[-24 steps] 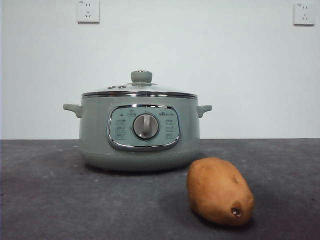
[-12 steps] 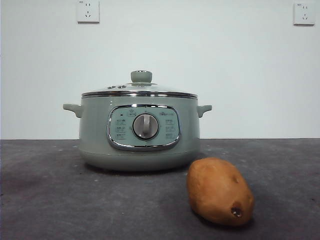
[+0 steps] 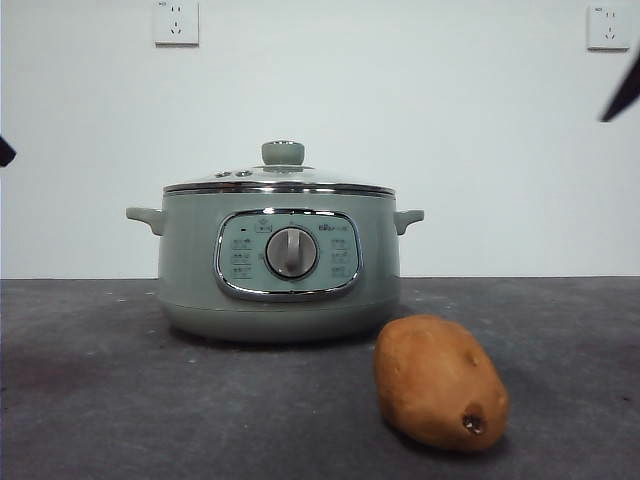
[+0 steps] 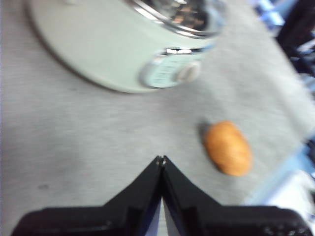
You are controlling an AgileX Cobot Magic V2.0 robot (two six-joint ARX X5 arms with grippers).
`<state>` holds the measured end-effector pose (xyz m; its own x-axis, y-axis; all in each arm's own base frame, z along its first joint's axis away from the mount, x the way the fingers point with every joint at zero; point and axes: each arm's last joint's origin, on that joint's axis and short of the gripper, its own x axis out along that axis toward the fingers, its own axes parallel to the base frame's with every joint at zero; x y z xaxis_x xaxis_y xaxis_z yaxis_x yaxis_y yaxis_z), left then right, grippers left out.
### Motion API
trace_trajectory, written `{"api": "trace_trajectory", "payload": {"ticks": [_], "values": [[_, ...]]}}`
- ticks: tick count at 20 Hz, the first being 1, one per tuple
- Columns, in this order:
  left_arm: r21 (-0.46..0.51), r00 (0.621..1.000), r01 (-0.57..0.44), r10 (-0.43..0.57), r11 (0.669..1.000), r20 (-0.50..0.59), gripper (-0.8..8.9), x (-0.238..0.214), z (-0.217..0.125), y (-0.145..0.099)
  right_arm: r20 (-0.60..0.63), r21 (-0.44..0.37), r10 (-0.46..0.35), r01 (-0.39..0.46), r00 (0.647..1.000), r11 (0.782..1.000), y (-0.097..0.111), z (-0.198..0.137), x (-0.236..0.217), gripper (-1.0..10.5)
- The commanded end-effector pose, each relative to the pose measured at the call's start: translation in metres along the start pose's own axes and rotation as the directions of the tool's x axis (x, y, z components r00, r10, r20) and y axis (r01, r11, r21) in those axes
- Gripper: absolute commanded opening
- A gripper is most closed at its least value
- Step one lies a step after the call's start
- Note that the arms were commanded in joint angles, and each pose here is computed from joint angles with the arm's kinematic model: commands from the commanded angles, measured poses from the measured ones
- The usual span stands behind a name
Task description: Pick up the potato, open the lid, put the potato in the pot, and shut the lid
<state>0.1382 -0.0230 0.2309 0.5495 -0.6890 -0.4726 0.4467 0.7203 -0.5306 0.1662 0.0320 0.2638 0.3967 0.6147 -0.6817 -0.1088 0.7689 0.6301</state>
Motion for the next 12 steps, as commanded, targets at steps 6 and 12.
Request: {"api": "trace_trajectory", "payload": {"ticks": [6, 12], "values": [[0.079, 0.985, 0.171, -0.17, 0.982, -0.028, -0.04, 0.001, 0.0, -0.008, -0.178, -0.097, -0.099, 0.083, 0.979, 0.992, 0.037, 0.02, 0.048, 5.1], [0.082, 0.986, 0.168, -0.166, 0.982, -0.03, -0.04, 0.002, 0.0, -0.008, -0.239, -0.214, -0.222, 0.172, 0.945, 0.962, 0.076, 0.024, 0.089, 5.1]]}}
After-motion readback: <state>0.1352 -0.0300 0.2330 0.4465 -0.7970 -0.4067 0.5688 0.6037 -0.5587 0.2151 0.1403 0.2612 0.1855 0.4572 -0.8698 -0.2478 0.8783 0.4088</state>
